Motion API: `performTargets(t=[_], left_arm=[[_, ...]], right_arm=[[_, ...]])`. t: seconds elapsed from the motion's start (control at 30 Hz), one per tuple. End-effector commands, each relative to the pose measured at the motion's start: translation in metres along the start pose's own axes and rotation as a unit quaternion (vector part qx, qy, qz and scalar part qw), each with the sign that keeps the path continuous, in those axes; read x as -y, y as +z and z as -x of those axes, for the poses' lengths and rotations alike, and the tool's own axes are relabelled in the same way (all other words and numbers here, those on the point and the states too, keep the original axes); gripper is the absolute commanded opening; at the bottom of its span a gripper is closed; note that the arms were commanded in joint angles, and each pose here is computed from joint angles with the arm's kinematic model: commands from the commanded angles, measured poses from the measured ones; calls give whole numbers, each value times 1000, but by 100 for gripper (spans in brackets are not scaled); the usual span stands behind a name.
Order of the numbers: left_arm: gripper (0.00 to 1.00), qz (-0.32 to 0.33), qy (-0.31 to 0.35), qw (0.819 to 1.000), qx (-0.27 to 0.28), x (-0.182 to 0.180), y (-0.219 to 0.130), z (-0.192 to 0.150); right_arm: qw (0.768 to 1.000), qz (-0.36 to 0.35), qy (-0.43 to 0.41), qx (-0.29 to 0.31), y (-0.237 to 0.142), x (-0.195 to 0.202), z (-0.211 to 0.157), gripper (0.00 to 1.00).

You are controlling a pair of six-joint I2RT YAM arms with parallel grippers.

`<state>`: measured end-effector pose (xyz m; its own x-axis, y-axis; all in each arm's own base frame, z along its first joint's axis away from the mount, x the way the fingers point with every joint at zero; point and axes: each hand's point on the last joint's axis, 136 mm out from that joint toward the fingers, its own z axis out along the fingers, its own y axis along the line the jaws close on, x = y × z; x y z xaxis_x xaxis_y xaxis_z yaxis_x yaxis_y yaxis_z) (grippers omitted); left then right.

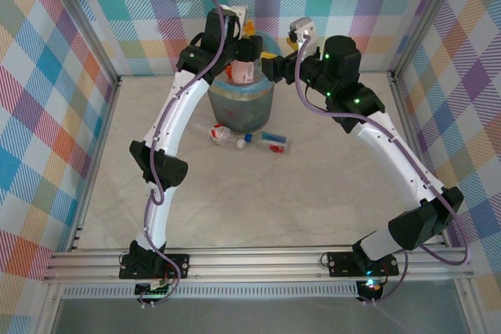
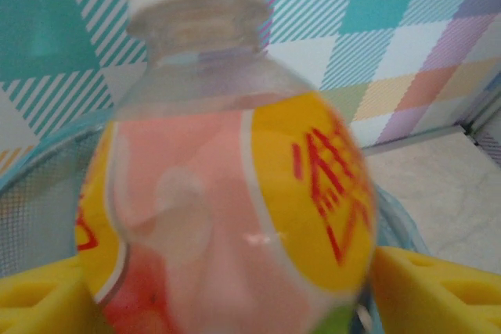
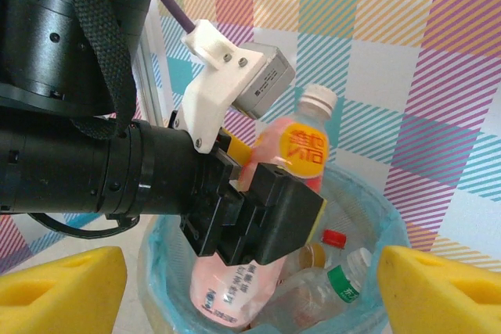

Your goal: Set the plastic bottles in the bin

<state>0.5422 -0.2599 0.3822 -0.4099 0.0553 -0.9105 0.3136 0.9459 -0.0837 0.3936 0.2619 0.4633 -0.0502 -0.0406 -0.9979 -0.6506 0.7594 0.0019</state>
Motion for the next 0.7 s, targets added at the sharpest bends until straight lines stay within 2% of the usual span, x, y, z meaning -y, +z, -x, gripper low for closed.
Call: performTargets(t=[0.0, 0.17, 0.33, 0.67], left_arm=[[84, -23, -11, 999, 18, 5, -19, 17], [84, -26, -12, 999, 29, 5, -31, 26], [80, -22, -17, 999, 17, 3, -31, 20], [72, -21, -57, 997, -57, 0, 13, -31]], right_arm=[[1000, 4, -1, 13, -9, -4, 10, 83], [1000, 8, 4, 15, -10, -6, 11, 83], [1000, 14, 15, 11, -6, -7, 9, 83], [998, 30, 39, -38, 11, -10, -14, 82]])
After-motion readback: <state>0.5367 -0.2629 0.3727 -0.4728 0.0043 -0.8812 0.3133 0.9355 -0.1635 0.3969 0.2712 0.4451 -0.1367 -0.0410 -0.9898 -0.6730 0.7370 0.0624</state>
